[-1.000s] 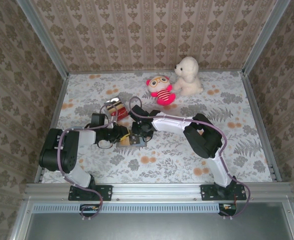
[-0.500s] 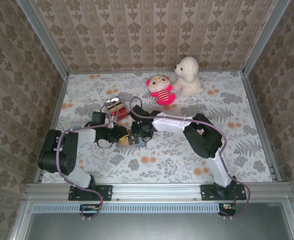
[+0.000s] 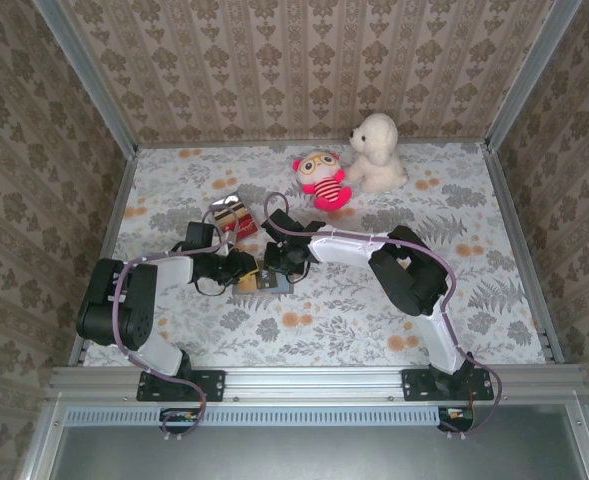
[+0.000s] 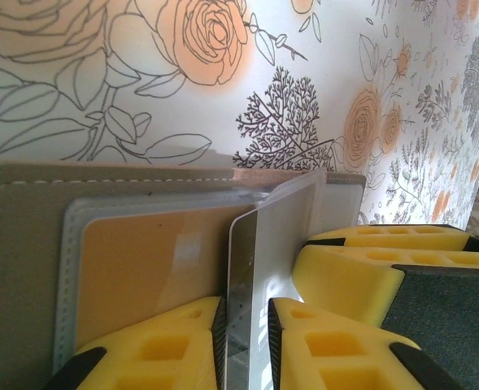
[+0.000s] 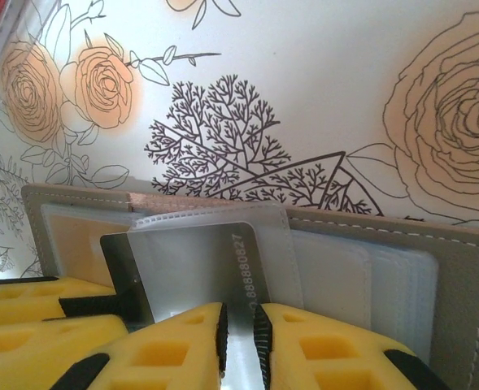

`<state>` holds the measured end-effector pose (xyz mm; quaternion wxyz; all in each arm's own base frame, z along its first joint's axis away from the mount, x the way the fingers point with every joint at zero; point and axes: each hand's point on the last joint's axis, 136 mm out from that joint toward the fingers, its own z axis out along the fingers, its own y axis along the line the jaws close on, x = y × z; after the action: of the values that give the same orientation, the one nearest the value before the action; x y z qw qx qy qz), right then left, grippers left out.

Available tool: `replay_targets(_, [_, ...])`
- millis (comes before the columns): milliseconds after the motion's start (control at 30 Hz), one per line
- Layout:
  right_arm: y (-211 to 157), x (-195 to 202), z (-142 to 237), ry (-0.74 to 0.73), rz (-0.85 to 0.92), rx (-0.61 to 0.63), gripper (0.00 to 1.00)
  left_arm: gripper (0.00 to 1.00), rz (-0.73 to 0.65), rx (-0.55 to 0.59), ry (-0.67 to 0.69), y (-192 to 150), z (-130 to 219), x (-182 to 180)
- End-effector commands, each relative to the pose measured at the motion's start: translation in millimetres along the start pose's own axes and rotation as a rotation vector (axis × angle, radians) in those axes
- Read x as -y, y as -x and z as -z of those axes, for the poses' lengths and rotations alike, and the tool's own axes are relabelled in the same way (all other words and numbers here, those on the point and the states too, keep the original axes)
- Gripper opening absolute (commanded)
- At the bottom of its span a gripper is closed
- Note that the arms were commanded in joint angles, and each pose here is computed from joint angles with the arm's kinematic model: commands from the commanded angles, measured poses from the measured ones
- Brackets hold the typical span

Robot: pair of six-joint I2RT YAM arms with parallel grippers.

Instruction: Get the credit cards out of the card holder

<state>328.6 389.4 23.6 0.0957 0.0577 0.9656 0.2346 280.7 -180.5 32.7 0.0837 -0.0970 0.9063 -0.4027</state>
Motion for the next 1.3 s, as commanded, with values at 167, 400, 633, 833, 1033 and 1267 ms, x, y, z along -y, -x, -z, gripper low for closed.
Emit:
replay_targets(167, [-28,37,-23,-0.103,-0.029,-0.087,0.24,0.11,-0.002,-0.018,-0.01,-3,-3,-1])
replay_targets(400, [-20,51,-10,-0.186,0.003,-0.035,0.24,0.0,-0.01,0.009,0.033,-1,8,-8])
replay_targets(633, [-15,61,-3,-0.248,0.012,-0.002,0.24,0.0,-0.035,0.038,0.061,1,27,-7])
replay_targets(833, [-9,52,4,-0.233,0.024,0.016,0.24,0.0,-0.043,0.096,0.131,0,46,-13])
replay_targets(1033, [3,3,23,-0.01,0.087,0.054,0.27,0.0,-0.062,0.18,0.205,4,70,-14])
replay_targets(1267, [6,-50,68,0.291,0.187,0.083,0.47,0.0,-0.122,0.24,0.038,8,86,31])
